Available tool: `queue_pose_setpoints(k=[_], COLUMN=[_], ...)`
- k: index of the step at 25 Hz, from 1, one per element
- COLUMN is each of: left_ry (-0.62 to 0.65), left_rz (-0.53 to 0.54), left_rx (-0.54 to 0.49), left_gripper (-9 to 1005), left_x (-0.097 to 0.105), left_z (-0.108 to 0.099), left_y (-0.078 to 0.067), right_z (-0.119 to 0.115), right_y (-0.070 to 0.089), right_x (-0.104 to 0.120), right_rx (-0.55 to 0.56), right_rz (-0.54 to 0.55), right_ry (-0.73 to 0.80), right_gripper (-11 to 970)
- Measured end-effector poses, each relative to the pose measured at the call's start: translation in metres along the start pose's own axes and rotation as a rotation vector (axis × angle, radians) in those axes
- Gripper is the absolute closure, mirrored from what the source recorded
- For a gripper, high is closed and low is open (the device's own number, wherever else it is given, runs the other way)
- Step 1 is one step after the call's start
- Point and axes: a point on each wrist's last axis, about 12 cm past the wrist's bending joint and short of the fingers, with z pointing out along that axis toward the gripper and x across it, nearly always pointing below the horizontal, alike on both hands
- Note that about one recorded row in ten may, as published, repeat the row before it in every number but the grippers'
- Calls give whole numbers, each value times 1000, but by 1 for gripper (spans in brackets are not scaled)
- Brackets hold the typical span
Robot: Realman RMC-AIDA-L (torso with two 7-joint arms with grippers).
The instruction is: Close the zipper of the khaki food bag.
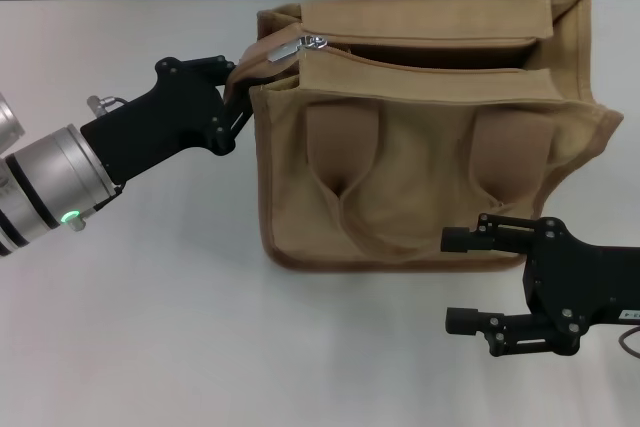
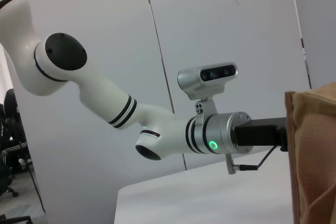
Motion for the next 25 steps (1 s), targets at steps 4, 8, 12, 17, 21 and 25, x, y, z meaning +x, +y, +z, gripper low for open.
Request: queue_pose_setpoints(k=[4, 8, 12, 17, 21, 25], left_ry=[-11, -36, -77, -77, -47, -7], left_rz=[2, 2, -1, 6, 8, 4], left_rx=[-12, -4, 26, 36, 8, -39], left_gripper=[791, 923, 927, 927, 930, 934], left_x=[-2, -7, -16, -22, -20, -16], left_z=[-3, -7, -7, 0, 5, 9], left_y=[2, 4, 5, 9, 14, 19], right_z=[-1, -2, -3, -3, -2, -2], right_y=[0, 0, -2, -3, -4, -4], right_x=[0, -1, -5, -7, -7, -7], right_rx=[5, 10, 19, 23, 27, 27], right_rz=[-1, -2, -5, -9, -7, -7], right_ry=[-3, -10, -31, -48, -47, -47], right_gripper=[196, 202, 208, 216, 222, 228])
